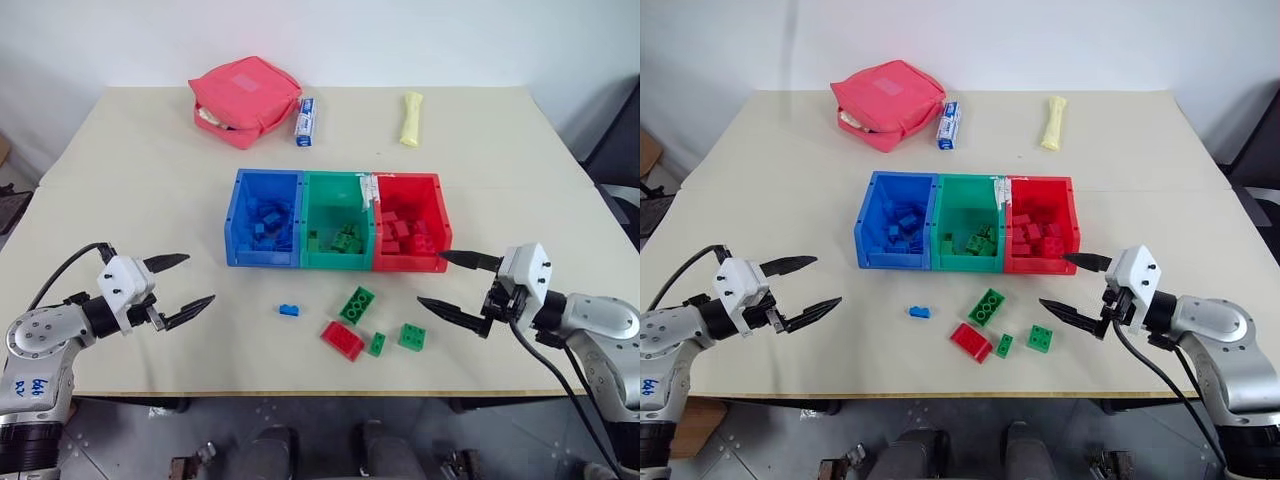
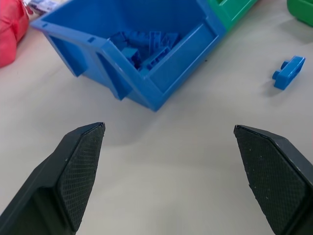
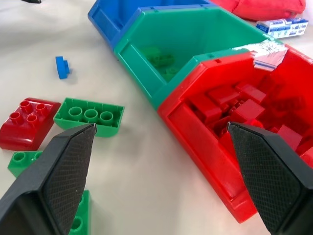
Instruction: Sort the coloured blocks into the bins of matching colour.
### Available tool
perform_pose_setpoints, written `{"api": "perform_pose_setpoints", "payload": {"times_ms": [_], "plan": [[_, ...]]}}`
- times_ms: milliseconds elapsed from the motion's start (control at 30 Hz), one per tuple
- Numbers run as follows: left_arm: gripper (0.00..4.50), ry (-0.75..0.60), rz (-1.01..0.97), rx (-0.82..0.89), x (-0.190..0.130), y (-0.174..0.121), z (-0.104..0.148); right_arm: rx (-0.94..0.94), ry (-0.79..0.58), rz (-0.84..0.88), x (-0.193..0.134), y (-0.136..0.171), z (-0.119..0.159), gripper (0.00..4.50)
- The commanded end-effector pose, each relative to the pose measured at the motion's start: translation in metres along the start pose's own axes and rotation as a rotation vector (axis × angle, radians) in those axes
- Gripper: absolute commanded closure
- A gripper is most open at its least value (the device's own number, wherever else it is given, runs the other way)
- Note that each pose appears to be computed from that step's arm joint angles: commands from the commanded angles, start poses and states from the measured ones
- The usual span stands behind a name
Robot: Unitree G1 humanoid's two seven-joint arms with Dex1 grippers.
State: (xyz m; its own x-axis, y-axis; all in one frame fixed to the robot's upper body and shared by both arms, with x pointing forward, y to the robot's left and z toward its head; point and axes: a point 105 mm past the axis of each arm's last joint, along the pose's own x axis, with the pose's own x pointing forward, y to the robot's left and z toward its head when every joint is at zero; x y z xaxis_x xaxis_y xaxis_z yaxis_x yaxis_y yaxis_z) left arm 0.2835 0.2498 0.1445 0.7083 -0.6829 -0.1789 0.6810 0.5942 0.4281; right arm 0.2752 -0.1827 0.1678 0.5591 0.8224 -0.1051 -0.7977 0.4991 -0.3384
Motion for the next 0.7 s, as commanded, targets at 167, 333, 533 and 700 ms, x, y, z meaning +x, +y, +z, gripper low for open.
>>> {"api": "perform_pose_setpoints", "payload": {"times_ms": [167, 333, 533, 700], "plan": [[0.01, -0.144, -0.272, -0.003, 0.034, -0.041, 0.027, -0.066, 0.054, -0.005, -0.031, 0.008, 0.007, 0.00], [0.01, -0.209, -0.438, -0.022, 0.056, -0.077, 0.042, -0.031, 0.225, 0.011, -0.070, 0.020, -0.018, 0.00], [0.01, -0.333, -0.657, 0.020, 0.063, -0.120, 0.067, 0.057, 0.355, 0.093, -0.083, 0.038, -0.038, 0.00], [0.01, -0.299, -0.649, 0.031, 0.057, -0.116, 0.062, 0.127, 0.340, 0.170, -0.048, 0.049, -0.039, 0.00]]}}
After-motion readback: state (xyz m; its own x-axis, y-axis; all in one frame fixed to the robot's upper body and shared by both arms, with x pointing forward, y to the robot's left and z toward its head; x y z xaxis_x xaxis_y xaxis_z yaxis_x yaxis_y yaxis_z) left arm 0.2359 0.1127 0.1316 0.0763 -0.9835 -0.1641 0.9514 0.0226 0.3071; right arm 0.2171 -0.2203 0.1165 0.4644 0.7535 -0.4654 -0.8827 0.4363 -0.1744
